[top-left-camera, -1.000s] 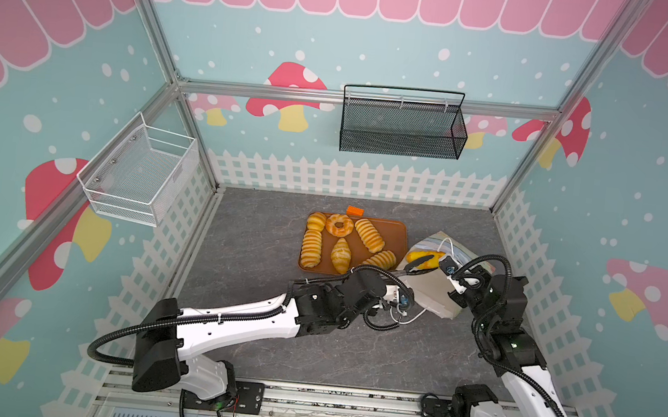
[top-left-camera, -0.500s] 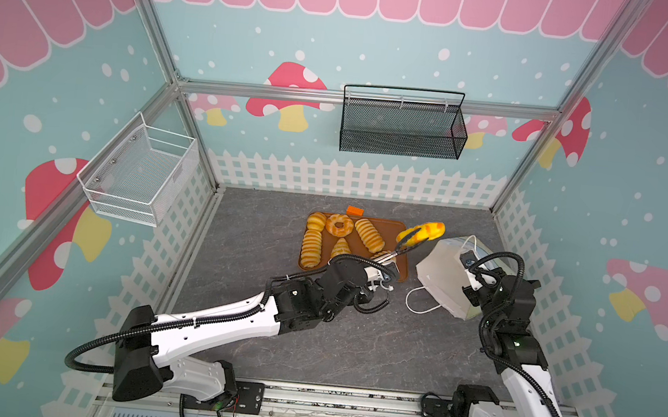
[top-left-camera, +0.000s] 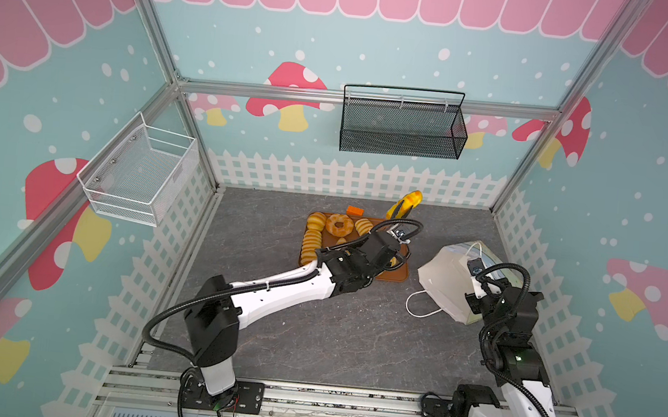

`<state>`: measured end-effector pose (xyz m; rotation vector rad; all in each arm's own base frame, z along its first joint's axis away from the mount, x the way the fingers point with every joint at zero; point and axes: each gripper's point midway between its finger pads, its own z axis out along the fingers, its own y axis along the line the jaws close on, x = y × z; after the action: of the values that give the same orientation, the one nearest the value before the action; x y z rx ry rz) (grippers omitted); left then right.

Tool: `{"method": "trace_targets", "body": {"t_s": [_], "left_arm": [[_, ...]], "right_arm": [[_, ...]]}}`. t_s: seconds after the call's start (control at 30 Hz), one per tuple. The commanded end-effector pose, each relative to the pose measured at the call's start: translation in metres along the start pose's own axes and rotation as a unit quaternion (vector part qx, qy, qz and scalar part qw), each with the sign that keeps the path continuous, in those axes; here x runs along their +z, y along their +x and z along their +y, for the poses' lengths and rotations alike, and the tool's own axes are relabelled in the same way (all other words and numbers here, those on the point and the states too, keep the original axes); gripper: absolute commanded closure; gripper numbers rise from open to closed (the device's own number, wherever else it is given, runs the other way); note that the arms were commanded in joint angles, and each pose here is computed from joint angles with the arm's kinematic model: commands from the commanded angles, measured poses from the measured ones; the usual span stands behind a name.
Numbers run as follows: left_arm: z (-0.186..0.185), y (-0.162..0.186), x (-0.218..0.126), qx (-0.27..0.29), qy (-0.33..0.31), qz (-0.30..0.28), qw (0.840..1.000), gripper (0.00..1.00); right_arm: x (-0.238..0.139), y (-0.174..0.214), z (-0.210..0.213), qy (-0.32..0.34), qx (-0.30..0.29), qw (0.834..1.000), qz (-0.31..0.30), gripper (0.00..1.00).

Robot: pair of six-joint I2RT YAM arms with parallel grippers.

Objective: Take the fake bread out of the paper bag
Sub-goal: 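Carry the flat yellow pastry over the tray and lower it with the left tongs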

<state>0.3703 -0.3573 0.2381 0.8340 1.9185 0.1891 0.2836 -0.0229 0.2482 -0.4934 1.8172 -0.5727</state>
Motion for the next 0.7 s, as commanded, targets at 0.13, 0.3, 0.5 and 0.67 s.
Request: {"method": "trace_targets", "body": {"t_s": [0.13,0.3,0.5,0.67], "left_arm": [[-0.017,-0.002,0.042,-0.054,-0.034,0.041,0.997,1.0],[-0.043,0.007,0.063,-0.058,-0.003,0.062,0.996,1.0],[-0.063,0.025,0.081,-0.087,0.039,0.108,0.99,1.0],[-0.069,0.038,0.088,-0.101,0.049,0.136,0.984,1.0]], "right_arm": [[-0.005,-0.007,-0.003,-0.004,0.018,1.0,-0.009,1.0],[-0.007,-0.006,-0.002,-0.003,0.019,1.0,-0.011,1.0],[-0.009,-0.003,-0.001,-0.002,0.018,1.0,-0.013,1.0],[-0.01,-0.001,0.003,-0.006,0.018,1.0,-0.016,1.0]]}}
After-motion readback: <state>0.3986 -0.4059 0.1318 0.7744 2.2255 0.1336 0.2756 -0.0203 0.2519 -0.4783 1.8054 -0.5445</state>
